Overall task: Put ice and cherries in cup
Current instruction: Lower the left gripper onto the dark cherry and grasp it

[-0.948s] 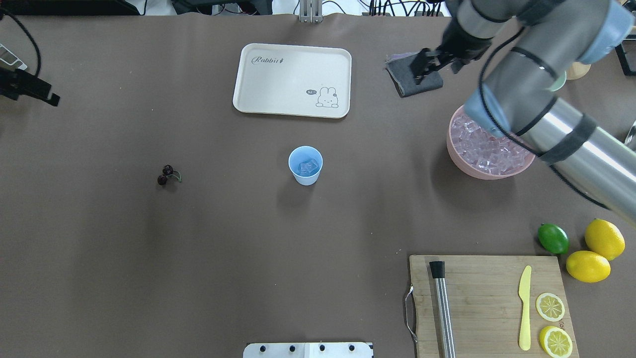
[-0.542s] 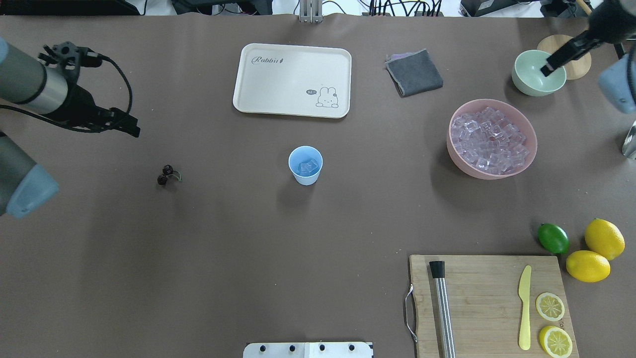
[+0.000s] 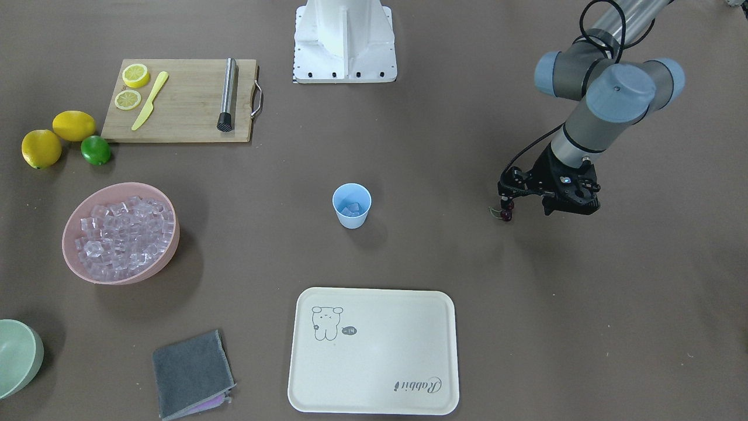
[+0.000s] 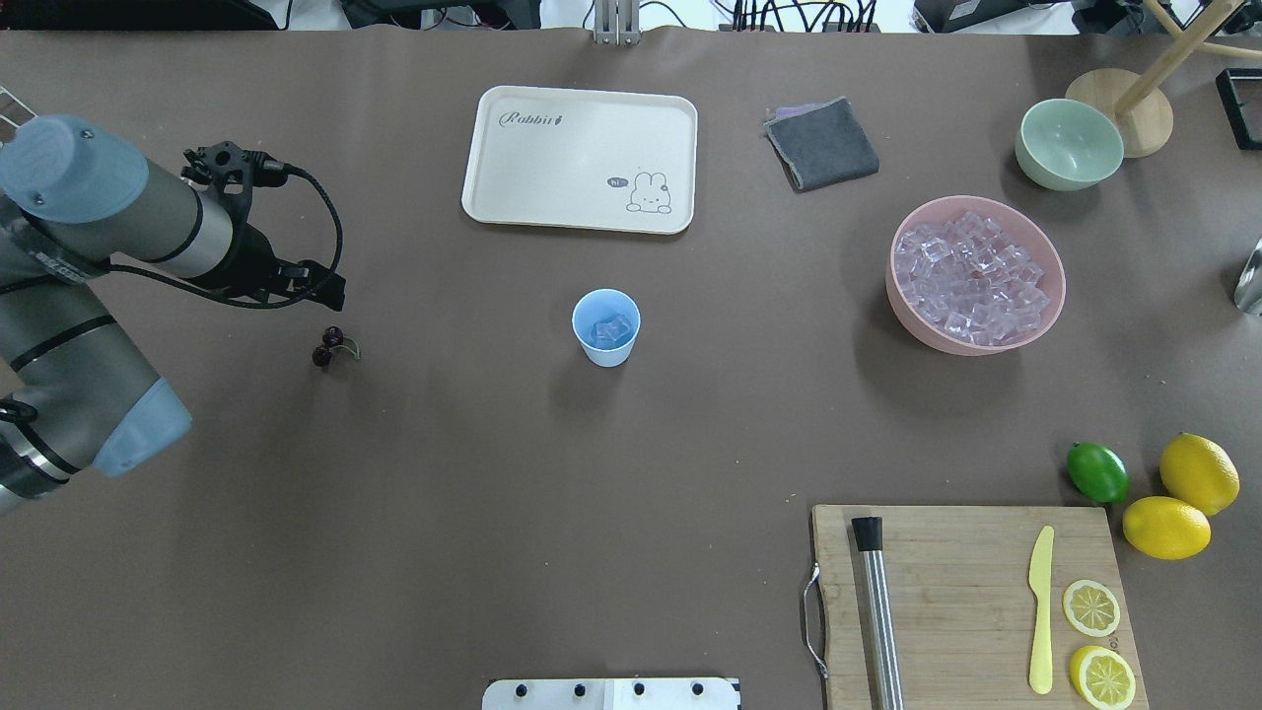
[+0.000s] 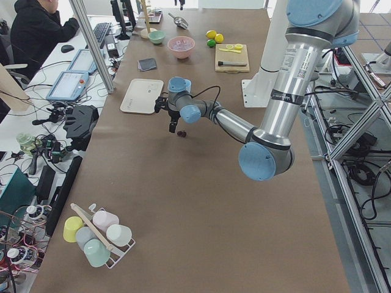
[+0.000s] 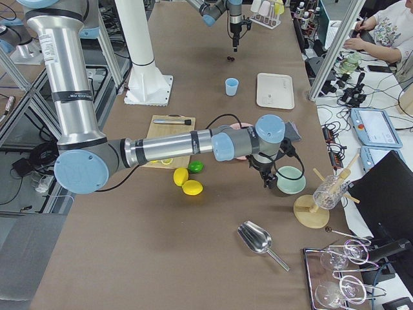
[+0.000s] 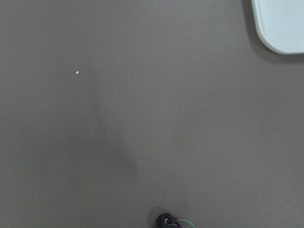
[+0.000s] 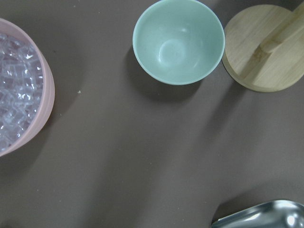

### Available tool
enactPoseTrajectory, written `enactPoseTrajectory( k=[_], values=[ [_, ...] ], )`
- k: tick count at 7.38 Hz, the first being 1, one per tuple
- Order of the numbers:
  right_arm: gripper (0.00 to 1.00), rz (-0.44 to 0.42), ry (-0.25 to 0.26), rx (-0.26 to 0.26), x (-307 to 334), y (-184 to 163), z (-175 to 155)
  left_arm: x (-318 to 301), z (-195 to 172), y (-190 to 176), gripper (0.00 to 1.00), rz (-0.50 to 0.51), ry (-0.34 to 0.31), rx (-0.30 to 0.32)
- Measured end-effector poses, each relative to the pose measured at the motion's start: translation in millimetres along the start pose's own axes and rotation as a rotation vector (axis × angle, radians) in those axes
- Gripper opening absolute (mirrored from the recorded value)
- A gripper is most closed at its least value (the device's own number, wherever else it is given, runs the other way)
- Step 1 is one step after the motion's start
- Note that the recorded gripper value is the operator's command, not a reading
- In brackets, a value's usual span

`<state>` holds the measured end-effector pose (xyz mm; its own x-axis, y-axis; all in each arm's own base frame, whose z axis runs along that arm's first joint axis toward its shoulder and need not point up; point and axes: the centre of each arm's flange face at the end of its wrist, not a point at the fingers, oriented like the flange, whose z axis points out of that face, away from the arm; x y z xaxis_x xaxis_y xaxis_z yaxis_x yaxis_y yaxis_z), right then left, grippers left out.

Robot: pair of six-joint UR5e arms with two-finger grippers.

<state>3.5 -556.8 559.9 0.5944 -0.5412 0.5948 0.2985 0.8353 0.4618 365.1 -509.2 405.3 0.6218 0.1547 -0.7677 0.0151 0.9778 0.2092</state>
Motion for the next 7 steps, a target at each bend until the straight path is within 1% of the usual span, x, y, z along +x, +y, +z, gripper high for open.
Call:
enactPoseTrajectory(
  k=[1, 3, 4, 5, 7],
  values=[
    [0.98, -0.005, 0.003, 0.008, 0.5, 9.6, 1.2, 6.7, 12.0, 4.2, 0.97, 0.006, 0.003, -0.004],
    [0.98, -0.016, 0.01, 0.029, -0.8, 12.8, 0.9, 2.6, 30.8, 10.7, 0.96, -0.013, -0.01, -0.018],
    [0.98, -0.018, 0.014, 0.032, -1.5, 11.5, 0.5, 4.5, 36.1, 14.6, 0.92, -0.038, -0.013, -0.021],
    [0.98, -0.022, 0.014, 0.037, -3.9, 10.6, -1.4, 9.9, 40.4, 19.5, 0.83, -0.053, -0.012, -0.026],
    [0.98, -0.027, 0.012, 0.047, -9.4, 9.6, -5.9, 12.9, 46.2, 25.8, 0.82, -0.06, -0.014, -0.036]
  ],
)
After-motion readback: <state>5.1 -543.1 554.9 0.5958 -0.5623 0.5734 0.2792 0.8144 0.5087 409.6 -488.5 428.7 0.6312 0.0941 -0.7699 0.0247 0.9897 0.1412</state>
